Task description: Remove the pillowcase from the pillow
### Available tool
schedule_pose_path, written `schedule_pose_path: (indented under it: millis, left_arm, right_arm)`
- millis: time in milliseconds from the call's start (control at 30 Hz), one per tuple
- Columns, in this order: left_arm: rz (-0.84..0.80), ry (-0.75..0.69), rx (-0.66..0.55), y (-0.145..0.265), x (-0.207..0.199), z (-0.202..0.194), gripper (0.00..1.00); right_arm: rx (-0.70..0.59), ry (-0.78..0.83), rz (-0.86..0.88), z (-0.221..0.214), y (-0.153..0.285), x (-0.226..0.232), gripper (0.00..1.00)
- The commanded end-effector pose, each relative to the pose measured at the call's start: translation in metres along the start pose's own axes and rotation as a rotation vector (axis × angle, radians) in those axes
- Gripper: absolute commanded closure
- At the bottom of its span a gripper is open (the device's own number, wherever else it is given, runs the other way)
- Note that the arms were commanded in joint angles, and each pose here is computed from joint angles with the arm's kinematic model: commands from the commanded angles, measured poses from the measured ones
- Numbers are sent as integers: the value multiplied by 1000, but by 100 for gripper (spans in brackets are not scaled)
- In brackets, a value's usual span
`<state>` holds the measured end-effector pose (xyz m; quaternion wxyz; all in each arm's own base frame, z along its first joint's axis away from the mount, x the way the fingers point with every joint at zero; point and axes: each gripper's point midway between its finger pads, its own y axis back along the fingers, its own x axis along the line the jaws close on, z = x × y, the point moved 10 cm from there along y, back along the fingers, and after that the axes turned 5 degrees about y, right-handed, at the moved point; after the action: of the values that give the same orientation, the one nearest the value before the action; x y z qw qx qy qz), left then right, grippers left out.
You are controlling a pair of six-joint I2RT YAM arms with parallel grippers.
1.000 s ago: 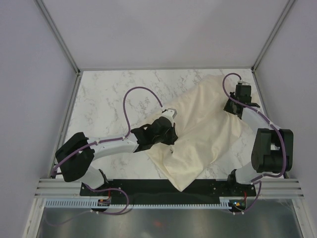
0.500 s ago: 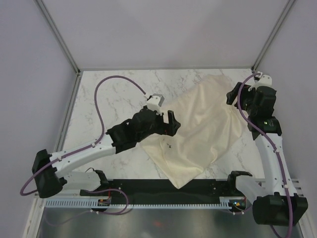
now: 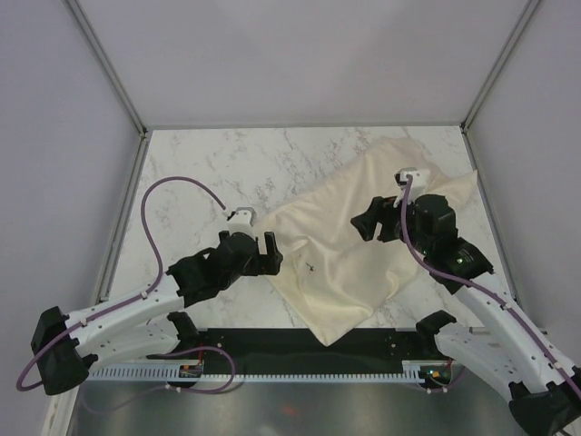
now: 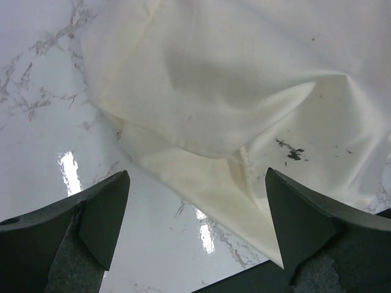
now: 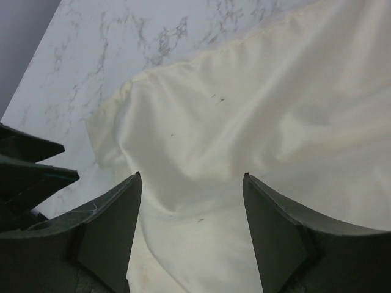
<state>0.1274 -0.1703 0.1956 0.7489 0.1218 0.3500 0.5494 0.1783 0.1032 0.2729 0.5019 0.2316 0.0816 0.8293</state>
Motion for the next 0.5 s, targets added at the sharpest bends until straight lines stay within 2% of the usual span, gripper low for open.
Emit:
schedule_pose_path:
  millis: [0, 300, 467]
  left_arm:
    - [28, 92, -41, 0, 3, 0, 0]
    - [43, 123, -21, -2, 14, -14, 0]
    - [33, 130, -16, -1, 17, -18, 0]
  right_arm:
    - [-16, -8, 9, -8, -2, 27, 25]
    - [97, 85, 60, -72, -8, 96, 26]
    - [150, 135, -12, -100, -25, 102, 26]
